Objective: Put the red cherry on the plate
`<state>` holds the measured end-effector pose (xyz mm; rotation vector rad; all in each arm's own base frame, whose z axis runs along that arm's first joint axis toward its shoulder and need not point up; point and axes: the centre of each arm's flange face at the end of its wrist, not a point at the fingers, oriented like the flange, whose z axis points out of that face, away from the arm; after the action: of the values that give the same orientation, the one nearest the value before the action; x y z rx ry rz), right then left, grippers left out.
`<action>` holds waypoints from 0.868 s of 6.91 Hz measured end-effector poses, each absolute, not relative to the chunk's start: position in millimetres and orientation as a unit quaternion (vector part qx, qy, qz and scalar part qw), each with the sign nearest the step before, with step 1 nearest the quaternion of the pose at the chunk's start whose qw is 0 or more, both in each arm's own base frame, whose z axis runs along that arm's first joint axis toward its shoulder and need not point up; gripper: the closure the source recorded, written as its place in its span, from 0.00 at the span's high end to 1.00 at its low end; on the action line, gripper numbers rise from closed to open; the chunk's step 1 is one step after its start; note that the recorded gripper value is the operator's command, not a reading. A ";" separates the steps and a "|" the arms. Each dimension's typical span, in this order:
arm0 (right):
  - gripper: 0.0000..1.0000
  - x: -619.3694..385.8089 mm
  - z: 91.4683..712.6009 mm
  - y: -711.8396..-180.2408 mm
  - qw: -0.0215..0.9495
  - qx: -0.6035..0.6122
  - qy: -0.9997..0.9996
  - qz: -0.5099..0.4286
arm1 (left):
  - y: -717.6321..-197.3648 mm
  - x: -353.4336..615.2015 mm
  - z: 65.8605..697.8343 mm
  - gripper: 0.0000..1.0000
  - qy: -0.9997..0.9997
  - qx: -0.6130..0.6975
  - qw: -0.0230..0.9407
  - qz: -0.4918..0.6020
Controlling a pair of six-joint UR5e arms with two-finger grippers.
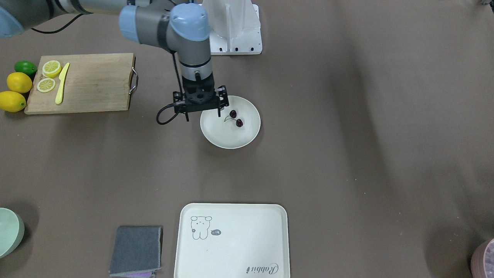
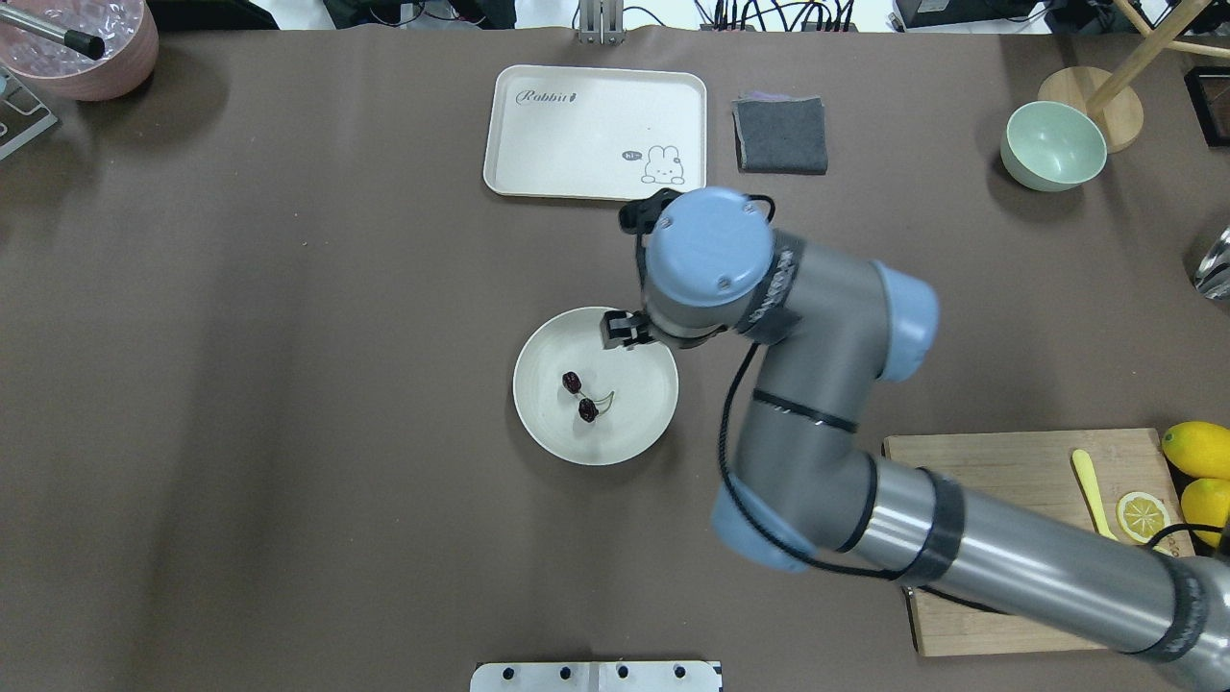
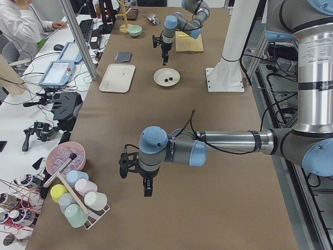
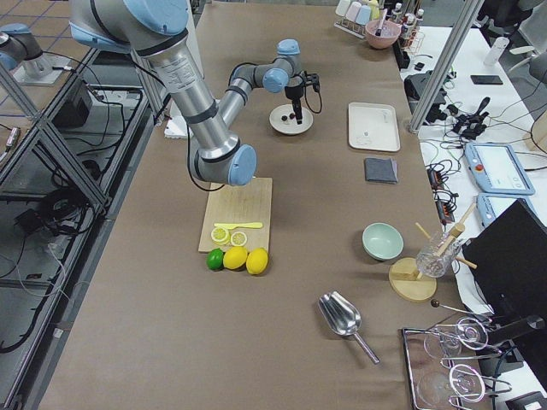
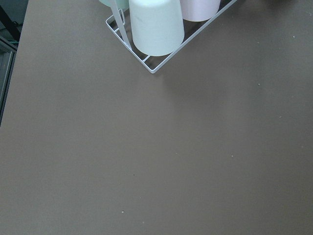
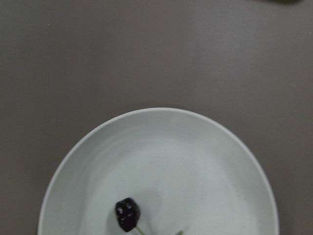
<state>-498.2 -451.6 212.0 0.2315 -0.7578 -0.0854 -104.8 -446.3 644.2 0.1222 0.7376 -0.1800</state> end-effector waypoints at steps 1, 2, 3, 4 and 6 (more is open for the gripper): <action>1.00 -438.5 242.9 -482.8 0.922 0.106 -0.369 -0.058 | -446.6 -103.9 643.5 0.98 0.360 0.062 0.927 -0.085; 1.00 -372.8 278.7 -516.4 0.922 0.100 -0.366 -0.075 | -446.8 -102.6 643.0 0.98 0.360 0.066 0.927 -0.081; 1.00 -304.1 319.5 -544.1 0.924 0.095 -0.361 -0.086 | -446.5 -99.5 643.0 0.98 0.360 0.072 0.927 -0.074; 1.00 -233.4 365.2 -562.6 0.926 0.089 -0.356 -0.090 | -446.8 -91.4 642.9 0.98 0.361 0.077 0.927 -0.062; 1.00 -103.3 461.5 -572.7 0.930 0.072 -0.350 -0.087 | -453.5 -68.3 634.2 0.98 0.365 0.082 0.927 -0.032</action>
<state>-103.3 -572.7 461.5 0.1473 -0.7166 -0.1774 -68.3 -453.5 634.2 0.1681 0.7481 -0.0658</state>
